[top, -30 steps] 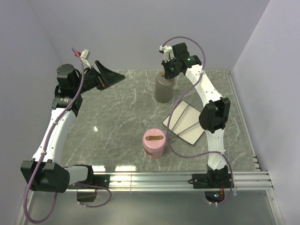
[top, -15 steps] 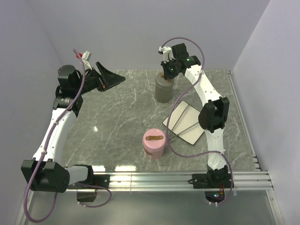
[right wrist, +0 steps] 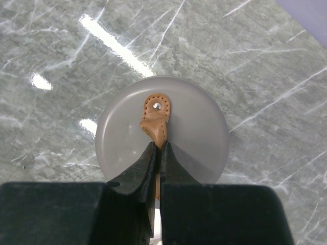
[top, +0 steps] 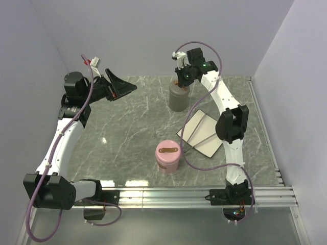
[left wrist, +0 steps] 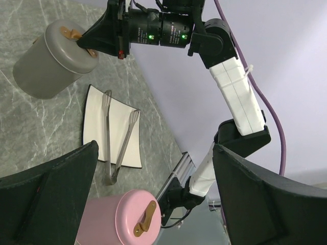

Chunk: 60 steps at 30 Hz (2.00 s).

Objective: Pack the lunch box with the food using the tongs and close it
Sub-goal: Close the box lid on the packing box, then move the packing box to the center of the board.

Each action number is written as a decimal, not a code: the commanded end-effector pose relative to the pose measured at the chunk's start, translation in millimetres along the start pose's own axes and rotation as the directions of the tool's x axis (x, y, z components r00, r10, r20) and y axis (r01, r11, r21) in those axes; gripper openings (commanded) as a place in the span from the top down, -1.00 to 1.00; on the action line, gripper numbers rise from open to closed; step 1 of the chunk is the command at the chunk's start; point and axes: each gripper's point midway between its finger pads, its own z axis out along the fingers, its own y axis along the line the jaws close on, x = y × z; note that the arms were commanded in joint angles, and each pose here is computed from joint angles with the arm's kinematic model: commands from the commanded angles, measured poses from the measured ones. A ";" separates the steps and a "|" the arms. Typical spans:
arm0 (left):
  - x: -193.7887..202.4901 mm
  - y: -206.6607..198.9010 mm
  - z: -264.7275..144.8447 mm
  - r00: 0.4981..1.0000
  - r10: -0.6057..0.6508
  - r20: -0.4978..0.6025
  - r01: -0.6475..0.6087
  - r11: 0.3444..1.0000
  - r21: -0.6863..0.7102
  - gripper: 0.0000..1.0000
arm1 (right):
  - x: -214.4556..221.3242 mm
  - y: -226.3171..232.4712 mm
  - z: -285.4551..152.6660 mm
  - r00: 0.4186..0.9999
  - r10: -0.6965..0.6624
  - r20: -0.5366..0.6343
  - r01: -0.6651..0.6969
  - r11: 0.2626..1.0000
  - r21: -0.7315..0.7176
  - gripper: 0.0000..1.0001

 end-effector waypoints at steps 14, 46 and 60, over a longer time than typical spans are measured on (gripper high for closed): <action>-2.6 -15.5 -2.7 0.998 0.057 -0.004 -0.057 0.998 0.042 -0.99 | -32.7 6.8 -40.0 0.980 0.132 0.150 -0.123 0.990 -0.064 0.25; -31.0 -4.6 -11.3 0.993 0.094 0.067 -0.094 0.996 -0.012 -0.99 | 10.4 -121.1 -21.2 0.419 0.882 0.216 -0.810 0.471 -0.350 0.07; -44.2 6.8 -16.3 0.991 0.090 0.102 -0.087 0.996 -0.027 -0.99 | 35.5 -77.4 48.0 0.363 0.931 0.026 -0.840 0.340 -0.424 0.12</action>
